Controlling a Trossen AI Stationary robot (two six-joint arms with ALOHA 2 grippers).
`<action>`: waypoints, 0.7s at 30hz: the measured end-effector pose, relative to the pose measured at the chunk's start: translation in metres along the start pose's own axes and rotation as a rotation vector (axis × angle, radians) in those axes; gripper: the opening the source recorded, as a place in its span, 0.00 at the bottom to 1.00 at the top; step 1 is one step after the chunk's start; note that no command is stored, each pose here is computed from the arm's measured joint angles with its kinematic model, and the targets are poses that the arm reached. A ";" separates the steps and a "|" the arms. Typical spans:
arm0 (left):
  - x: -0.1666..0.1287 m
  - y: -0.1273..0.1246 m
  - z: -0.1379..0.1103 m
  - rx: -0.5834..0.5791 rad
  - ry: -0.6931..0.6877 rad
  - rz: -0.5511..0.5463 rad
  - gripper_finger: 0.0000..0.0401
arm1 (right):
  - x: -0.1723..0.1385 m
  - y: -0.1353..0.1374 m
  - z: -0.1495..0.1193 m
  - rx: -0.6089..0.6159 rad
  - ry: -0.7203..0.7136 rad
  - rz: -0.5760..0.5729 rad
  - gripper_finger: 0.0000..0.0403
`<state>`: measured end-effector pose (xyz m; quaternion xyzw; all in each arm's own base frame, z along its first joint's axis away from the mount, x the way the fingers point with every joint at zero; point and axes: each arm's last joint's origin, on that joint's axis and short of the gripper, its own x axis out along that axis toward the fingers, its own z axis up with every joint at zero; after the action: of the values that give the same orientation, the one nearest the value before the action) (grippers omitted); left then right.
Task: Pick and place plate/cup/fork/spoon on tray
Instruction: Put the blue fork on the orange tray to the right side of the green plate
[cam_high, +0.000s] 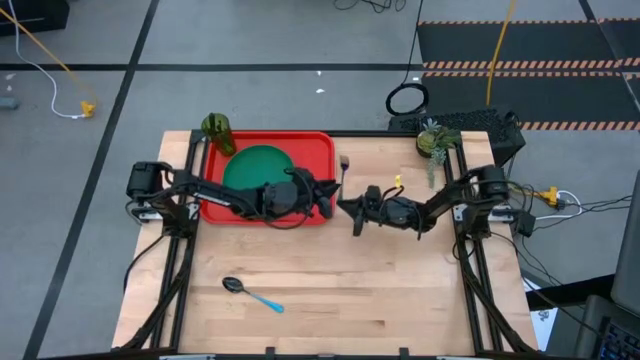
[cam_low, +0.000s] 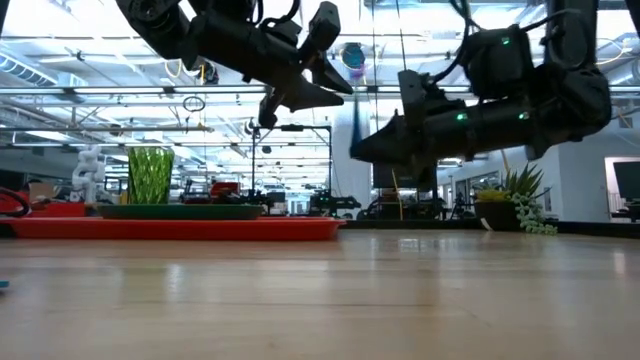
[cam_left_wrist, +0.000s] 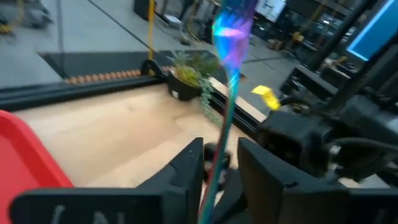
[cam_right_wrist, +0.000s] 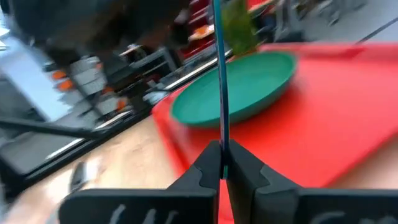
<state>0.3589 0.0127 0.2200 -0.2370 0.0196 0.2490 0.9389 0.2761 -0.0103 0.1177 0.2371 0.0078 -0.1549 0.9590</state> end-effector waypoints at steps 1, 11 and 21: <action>-0.001 -0.001 0.000 0.010 -0.014 0.017 0.27 | -0.004 0.000 0.002 -0.018 -0.012 -0.024 0.00; -0.005 -0.017 0.000 0.177 -0.177 0.034 0.34 | -0.017 0.022 0.009 -0.340 -0.037 -0.306 0.00; 0.022 -0.047 -0.024 0.443 -0.220 0.077 0.34 | -0.021 0.033 0.007 -0.528 -0.055 -0.420 0.00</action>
<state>0.4021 -0.0240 0.2153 0.0039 -0.0198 0.2987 0.9541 0.2661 0.0203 0.1405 -0.0306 0.0706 -0.3482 0.9343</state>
